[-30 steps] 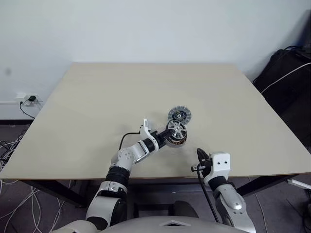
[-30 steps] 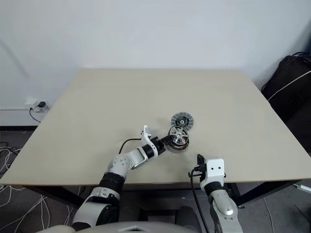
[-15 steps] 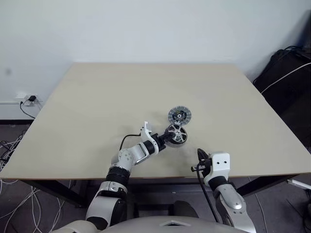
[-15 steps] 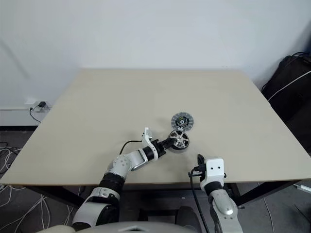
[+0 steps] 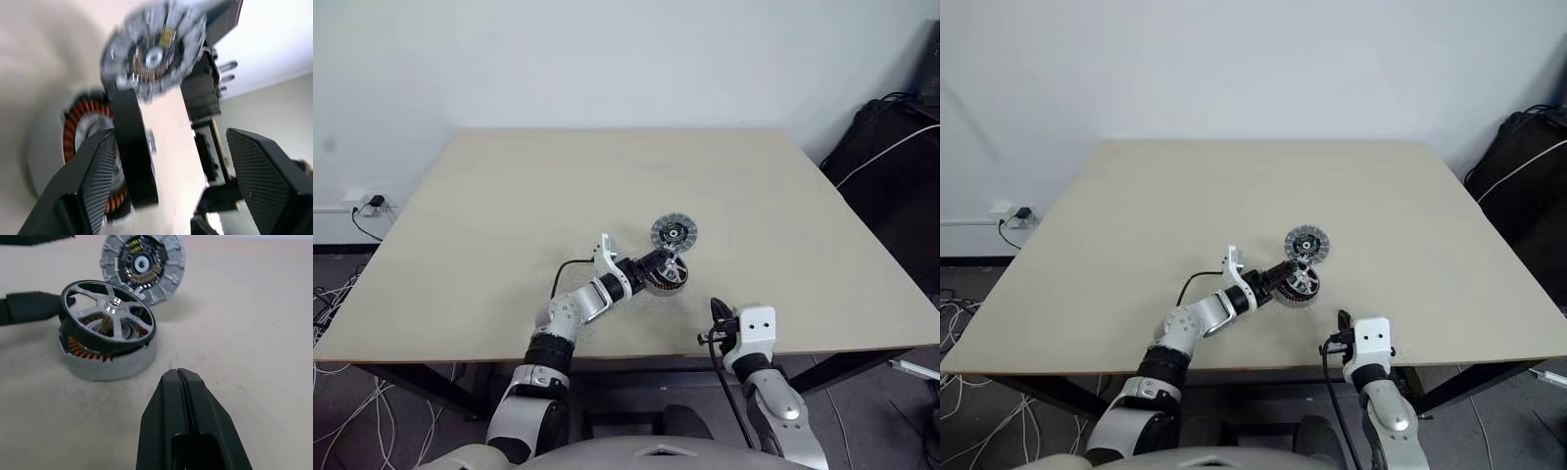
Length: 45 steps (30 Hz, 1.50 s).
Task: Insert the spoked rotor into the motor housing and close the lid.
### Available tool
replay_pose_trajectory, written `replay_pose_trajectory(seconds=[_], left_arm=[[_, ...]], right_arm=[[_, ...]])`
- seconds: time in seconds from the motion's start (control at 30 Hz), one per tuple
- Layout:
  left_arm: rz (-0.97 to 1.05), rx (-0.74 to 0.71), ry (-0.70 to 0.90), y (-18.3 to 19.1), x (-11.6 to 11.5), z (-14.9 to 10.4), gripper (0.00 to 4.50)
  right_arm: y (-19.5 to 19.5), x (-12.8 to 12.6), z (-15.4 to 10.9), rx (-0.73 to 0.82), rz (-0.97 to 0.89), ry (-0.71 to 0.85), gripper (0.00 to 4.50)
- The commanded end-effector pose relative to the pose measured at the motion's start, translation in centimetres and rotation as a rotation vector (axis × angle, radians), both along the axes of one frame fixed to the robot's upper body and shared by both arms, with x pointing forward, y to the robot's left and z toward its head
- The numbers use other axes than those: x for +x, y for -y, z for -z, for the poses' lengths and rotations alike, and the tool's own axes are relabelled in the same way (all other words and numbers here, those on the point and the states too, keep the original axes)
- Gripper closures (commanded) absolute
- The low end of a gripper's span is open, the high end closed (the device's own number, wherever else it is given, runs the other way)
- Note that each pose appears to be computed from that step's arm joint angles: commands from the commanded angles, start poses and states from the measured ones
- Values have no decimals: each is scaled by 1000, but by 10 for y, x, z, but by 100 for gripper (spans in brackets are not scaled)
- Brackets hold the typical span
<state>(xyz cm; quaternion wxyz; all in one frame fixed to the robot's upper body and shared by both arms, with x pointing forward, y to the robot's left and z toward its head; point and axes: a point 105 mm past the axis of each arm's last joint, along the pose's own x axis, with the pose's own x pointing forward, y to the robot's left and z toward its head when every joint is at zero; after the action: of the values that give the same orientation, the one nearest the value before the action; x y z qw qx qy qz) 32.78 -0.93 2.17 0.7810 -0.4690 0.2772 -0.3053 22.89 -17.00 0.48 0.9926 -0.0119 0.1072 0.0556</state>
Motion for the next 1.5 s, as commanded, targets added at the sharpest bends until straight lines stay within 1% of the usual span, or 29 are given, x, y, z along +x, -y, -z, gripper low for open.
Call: replay_pose_trajectory(seconds=[0.03,0.2,0.23,0.3,0.37,0.43,0.47,0.53,0.57,0.63,0.7,0.77,0.83,0.87,0.9,1.07,1.23,1.33,1.5], left_arm=[[-25,-86,-40,20,-20,3,78],[-27,-45,-38,16,-21,7,78],[-23,-2,-7,15,-22,7,78],[-29,121,143,8,-20,2,78],[-39,288,348,-2,-20,-6,78],[-42,400,508,-10,-24,-12,78],[-51,439,564,-15,-26,-14,78],[-53,494,703,-24,-34,-19,114],[-31,536,749,-28,-39,-16,133],[1,589,810,-33,-47,-10,200],[34,663,882,-40,-56,-3,265],[31,708,916,-47,-62,3,335],[27,709,915,-51,-66,6,402],[20,714,916,-53,-67,7,431],[20,716,919,-54,-68,7,446],[13,736,955,-57,-72,6,446],[-34,733,924,-63,-74,7,446],[-50,721,897,-64,-76,9,446],[-54,731,889,-63,-77,11,446]], right_arm=[[-5,6,-7,4,-24,30,450],[-6,8,-7,3,-32,31,450],[-6,8,-7,3,-33,33,450],[-8,9,-11,7,-40,42,450],[-13,12,-19,17,-64,65,450],[-20,16,-27,29,-90,91,450],[-25,19,-32,36,-104,105,450],[-33,25,-39,46,-131,122,450],[-36,29,-41,46,-142,119,450],[-41,35,-43,39,-155,109,450],[-45,43,-39,27,-159,59,450],[-50,50,-36,31,-177,9,450],[-53,56,-36,21,-186,-18,450],[-54,59,-36,14,-191,-32,450],[-54,62,-36,8,-193,-42,450],[-54,75,-36,-21,-191,-93,450],[-58,84,-38,-37,-188,-127,450],[-61,88,-40,-40,-193,-117,450],[-64,94,-28,-59,-189,-157,450]])
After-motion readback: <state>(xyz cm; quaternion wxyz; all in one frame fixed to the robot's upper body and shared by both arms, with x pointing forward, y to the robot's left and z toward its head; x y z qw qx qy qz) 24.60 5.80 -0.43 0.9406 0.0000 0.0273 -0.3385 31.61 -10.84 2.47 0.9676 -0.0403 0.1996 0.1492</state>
